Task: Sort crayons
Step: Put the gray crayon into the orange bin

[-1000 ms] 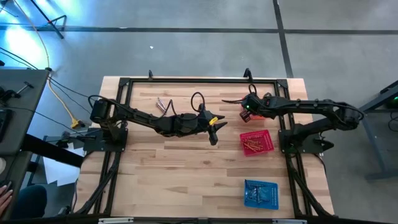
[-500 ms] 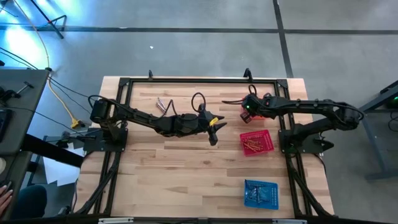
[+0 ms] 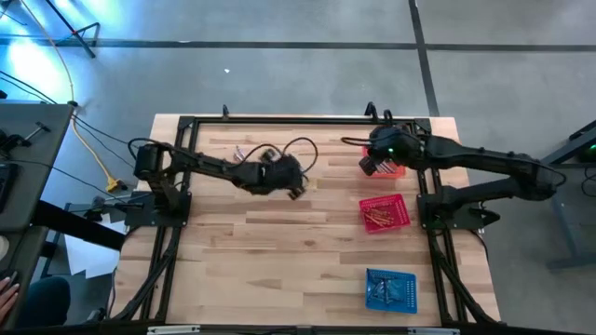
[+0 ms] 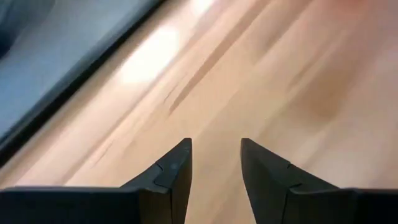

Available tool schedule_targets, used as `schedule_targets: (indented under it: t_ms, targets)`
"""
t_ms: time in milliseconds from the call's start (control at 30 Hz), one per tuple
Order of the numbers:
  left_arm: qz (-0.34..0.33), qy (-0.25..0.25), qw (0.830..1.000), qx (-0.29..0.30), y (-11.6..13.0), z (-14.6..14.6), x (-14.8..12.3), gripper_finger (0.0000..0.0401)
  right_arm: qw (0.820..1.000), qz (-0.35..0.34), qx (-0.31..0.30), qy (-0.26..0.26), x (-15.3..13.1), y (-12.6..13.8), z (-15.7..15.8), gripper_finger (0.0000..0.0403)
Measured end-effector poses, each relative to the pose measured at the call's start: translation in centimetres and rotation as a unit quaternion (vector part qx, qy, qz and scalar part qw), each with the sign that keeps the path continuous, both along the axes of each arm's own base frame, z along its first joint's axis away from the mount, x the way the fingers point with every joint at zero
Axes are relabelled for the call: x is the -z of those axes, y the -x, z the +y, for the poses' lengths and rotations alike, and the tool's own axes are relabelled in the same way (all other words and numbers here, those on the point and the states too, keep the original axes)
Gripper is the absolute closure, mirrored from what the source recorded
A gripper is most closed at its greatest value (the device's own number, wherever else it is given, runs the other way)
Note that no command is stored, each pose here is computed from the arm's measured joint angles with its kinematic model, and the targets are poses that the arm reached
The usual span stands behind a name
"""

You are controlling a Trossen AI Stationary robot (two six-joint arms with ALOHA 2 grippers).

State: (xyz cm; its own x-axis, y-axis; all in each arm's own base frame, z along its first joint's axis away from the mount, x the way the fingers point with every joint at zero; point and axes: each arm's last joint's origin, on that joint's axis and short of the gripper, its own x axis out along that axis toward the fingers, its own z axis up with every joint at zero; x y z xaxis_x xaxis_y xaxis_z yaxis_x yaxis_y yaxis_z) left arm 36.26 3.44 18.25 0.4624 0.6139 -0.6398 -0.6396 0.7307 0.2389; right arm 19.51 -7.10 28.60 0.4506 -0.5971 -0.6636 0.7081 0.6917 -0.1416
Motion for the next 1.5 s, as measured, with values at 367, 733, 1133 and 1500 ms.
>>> schedule_targets:
  t_ms: [367, 733, 1133, 1500]
  targets:
    - [0.198, 0.103, 0.946, -0.235, 6.9, 7.1, 2.0, 0.0276, 0.997, -0.039, -0.064, 0.016, -1.5, 0.7, 2.5, 0.0304]
    - [0.094, 0.162, 0.902, -0.389, 8.3, 10.7, 2.1, 0.0276, 0.997, -0.040, -0.069, 0.011, -1.5, 0.7, 2.6, 0.0305]
    - [0.043, 0.180, 0.866, -0.464, 9.1, 12.2, 2.1, 0.0276, 0.997, -0.040, -0.070, 0.011, -1.5, 0.7, 2.6, 0.0305]
    - [0.033, 0.185, 0.845, -0.501, 10.3, 11.5, 4.1, 0.0288, 0.997, -0.040, -0.069, 0.011, -1.5, 0.7, 2.6, 0.0305]
